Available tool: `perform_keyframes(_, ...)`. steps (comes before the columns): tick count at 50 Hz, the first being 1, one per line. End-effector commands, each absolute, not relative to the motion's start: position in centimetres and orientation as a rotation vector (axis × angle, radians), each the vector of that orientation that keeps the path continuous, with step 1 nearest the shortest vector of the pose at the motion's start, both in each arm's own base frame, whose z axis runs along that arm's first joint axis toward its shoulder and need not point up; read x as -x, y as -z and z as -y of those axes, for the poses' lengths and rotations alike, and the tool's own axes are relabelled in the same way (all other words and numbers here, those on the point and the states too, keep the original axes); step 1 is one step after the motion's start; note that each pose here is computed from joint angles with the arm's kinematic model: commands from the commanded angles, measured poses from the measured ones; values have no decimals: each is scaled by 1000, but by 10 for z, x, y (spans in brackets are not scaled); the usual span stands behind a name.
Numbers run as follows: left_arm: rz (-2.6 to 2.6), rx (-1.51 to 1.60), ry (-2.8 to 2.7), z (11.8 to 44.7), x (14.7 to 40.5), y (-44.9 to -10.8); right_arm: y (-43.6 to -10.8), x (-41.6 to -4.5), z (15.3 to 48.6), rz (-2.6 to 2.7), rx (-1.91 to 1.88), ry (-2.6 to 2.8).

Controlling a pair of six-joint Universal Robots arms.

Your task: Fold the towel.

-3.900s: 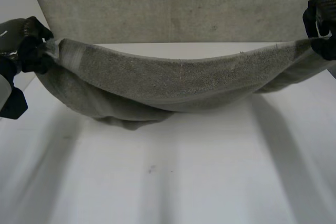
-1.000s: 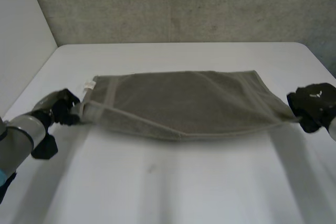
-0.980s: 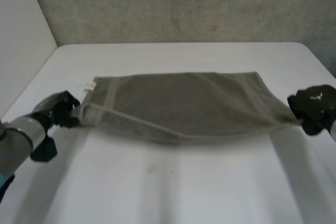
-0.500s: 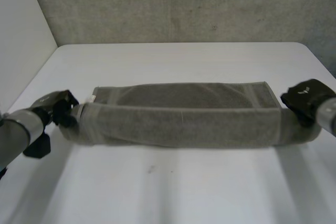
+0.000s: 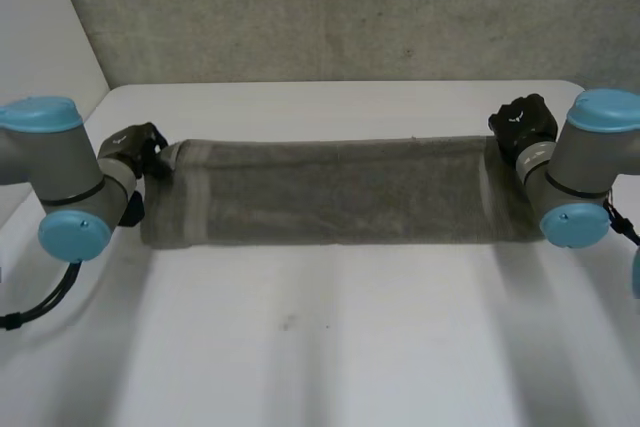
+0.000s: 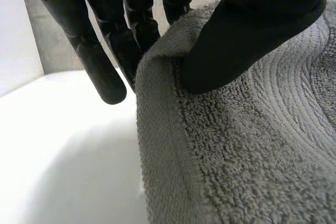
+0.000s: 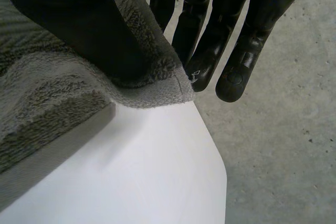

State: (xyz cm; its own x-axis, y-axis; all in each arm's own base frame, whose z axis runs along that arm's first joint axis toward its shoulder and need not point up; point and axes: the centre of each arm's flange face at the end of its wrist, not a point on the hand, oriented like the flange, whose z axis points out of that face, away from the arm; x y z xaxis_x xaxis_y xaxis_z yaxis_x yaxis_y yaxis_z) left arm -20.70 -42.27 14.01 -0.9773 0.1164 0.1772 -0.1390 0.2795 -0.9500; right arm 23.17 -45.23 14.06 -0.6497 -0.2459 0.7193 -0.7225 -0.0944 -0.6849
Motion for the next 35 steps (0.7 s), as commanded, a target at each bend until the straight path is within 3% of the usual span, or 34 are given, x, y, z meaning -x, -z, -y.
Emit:
perform_keyframes(1,2277,44,-1783,431,225,-136,-129,-236,468,1792,-1043,-1824)
perform_keyframes(5,2259,80,-1780,427,234,-135,-132,-238,468,1791,-1045,-1844)
perform_keyframes(13,2201,64,-1851,427,235,-157,-173,-241,456,1835,-952,-1976)
perform_keyframes(18,2199,27,-1870,419,225,-175,-215,-240,427,1904,-943,-2107)
perform_keyframes(24,2211,29,-1856,385,217,-201,-235,-231,393,1976,-962,-2084)
perform_keyframes(35,2183,63,-1857,326,213,-214,-211,-188,363,2454,-829,-1739)
